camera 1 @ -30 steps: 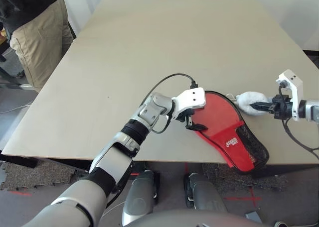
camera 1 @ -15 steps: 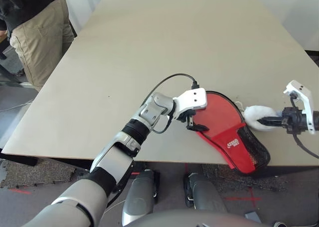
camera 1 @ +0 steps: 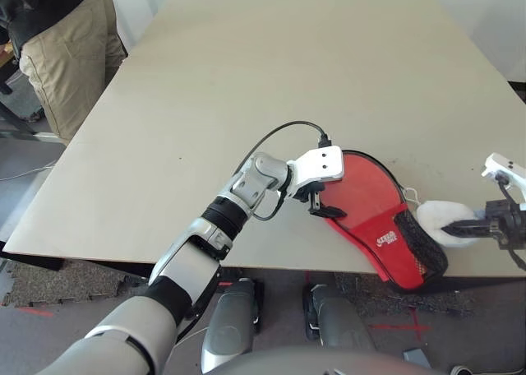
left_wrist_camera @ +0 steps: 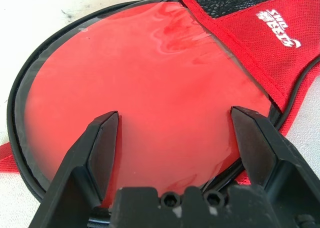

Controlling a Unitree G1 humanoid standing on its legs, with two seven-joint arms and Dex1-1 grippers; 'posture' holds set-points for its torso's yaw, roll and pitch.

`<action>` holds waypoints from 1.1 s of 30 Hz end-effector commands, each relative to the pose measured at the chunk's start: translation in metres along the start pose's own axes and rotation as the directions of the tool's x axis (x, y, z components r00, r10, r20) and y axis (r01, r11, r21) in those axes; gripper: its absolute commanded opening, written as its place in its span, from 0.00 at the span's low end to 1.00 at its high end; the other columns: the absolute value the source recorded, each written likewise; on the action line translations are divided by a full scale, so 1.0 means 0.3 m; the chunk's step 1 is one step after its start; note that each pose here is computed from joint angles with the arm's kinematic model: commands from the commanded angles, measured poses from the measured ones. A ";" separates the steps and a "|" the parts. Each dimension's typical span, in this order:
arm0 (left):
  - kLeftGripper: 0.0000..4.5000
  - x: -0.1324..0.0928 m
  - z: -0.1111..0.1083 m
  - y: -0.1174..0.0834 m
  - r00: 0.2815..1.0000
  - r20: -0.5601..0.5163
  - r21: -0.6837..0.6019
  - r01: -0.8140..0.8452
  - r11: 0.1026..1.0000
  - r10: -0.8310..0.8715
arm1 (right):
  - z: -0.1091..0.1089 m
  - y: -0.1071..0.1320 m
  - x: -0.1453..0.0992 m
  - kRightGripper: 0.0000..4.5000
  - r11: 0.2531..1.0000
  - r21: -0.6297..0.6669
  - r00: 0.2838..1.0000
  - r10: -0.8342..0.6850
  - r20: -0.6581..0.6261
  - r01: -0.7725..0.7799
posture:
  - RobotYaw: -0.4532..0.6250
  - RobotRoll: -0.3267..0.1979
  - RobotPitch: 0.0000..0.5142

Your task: Store the ping-pong paddle in its case and zip it.

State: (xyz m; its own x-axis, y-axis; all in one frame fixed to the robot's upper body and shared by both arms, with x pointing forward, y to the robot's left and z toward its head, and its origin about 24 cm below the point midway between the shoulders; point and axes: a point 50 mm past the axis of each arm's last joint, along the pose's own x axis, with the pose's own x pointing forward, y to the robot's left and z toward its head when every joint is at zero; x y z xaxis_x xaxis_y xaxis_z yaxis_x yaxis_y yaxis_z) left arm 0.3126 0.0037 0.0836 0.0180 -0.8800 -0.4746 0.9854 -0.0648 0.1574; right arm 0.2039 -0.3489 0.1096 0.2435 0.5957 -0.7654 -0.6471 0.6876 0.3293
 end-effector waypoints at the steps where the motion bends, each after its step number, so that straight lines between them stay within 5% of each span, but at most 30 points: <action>1: 1.00 0.004 -0.103 -0.026 0.991 -0.133 -0.078 -0.001 0.997 -0.009 | -0.119 0.015 0.030 0.04 0.993 0.102 0.983 0.074 -0.166 -0.057 | 0.37 0.62 0.35; 12: 1.00 0.012 -0.100 -0.028 0.992 -0.124 -0.086 -0.007 0.996 -0.003 | -0.122 0.002 -0.024 0.04 0.993 0.113 0.985 0.036 -0.167 -0.017 | 0.37 0.62 0.35; 24: 1.00 0.014 -0.097 -0.024 0.993 -0.122 -0.084 -0.012 0.996 0.001 | -0.189 0.009 -0.093 0.04 0.992 0.123 0.951 0.021 -0.309 0.018 | 0.37 0.62 0.34; 33: 1.00 0.016 -0.096 -0.025 0.993 -0.117 -0.086 -0.008 0.996 -0.002 | 0.012 0.008 -0.193 0.77 0.983 0.180 0.979 0.005 0.204 -0.042 | 0.36 0.62 0.33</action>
State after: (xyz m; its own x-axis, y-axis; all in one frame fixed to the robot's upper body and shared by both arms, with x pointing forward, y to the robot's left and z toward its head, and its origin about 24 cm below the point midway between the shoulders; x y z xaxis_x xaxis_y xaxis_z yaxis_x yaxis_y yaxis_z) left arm 0.3146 0.0042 0.0851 0.0343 -0.8865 -0.4615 0.9869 -0.0427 0.1555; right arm 0.1887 -0.3791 0.1453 0.3291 0.6468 -0.6880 -0.5171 0.7331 0.4418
